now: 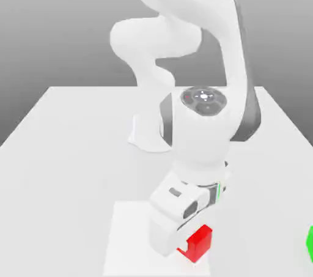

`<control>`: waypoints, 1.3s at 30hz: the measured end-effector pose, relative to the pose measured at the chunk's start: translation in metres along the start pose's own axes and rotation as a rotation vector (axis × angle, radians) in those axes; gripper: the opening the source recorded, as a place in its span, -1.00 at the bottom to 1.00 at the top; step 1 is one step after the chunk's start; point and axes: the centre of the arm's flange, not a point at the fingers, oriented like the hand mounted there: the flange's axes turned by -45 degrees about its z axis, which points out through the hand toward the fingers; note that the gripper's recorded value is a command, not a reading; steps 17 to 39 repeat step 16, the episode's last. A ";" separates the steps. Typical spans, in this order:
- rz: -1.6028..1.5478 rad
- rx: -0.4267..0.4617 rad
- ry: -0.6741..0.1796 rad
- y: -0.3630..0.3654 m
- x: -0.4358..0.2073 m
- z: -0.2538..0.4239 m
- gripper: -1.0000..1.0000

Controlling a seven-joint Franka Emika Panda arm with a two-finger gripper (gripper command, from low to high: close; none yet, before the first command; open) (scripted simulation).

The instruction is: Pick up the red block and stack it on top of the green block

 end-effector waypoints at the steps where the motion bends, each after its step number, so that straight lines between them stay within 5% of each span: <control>1: -0.064 0.000 0.000 -0.010 0.015 -0.007 -1.00; 12: -0.869 0.000 -0.001 -0.189 0.177 -0.003 -1.00; 13: -0.879 0.001 -0.001 -0.192 0.178 0.011 1.00; 39: -0.879 0.001 -0.001 -0.192 0.178 0.011 1.00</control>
